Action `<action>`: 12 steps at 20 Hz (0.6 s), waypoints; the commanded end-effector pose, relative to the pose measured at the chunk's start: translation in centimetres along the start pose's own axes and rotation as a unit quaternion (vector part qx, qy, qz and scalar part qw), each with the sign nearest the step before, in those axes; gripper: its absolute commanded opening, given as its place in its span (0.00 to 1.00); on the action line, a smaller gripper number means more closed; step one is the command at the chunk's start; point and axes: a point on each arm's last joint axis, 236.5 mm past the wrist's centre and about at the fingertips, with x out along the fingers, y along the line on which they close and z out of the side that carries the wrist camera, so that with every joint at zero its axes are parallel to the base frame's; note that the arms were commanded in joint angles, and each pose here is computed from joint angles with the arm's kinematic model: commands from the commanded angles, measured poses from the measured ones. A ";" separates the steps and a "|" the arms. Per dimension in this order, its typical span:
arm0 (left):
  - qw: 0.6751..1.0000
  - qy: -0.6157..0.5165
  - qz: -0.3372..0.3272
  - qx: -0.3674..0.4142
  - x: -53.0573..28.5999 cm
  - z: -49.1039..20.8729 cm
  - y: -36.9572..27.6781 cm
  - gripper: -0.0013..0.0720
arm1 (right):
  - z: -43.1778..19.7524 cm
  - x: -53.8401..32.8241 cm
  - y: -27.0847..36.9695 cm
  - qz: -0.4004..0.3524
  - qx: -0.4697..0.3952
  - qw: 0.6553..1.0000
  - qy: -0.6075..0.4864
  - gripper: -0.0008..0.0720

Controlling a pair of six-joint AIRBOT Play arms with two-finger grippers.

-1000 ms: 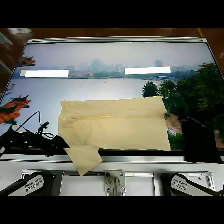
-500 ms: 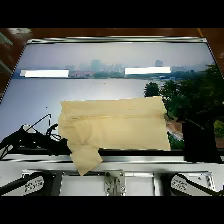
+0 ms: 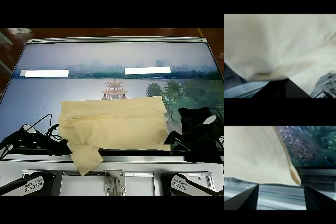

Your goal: Fold the shirts.

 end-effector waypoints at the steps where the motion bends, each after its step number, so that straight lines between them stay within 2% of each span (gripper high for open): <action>1: 1.000 0.005 -0.004 0.020 -0.2 -0.1 -0.3 0.07 | 0.4 1.4 -0.1 0.007 0.020 1.000 -0.018 0.94; 2: 1.000 0.006 -0.006 0.026 -0.4 -0.1 -0.5 0.07 | 1.0 1.6 0.3 0.016 0.027 0.999 -0.032 0.94; 3: 0.999 0.004 -0.006 0.031 -0.6 0.1 -0.7 0.07 | 1.7 1.6 0.6 0.023 0.032 0.998 -0.046 0.90; 4: 0.999 -0.002 -0.005 0.036 -1.0 0.4 -0.9 0.07 | 2.2 1.6 0.6 0.024 0.035 0.997 -0.059 0.76; 6: 0.999 -0.018 -0.002 0.047 -1.8 1.5 -1.3 0.07 | 2.7 1.5 0.7 0.027 0.039 0.997 -0.067 0.62; 7: 0.998 -0.027 -0.001 0.053 -2.3 2.1 -1.6 0.07 | 2.6 1.5 0.8 0.028 0.039 0.997 -0.067 0.32; 8: 0.998 -0.037 0.001 0.060 -2.9 2.9 -1.9 0.07 | 2.6 1.5 0.9 0.031 0.037 0.997 -0.067 0.18; 9: 0.997 -0.047 0.003 0.067 -3.5 3.6 -2.3 0.07 | 2.7 1.4 1.6 0.044 0.025 0.996 -0.069 0.09; 12: 0.990 -0.094 0.008 0.102 -6.6 6.8 -4.2 0.07 | 4.9 -0.7 4.8 0.100 -0.031 0.988 -0.110 0.09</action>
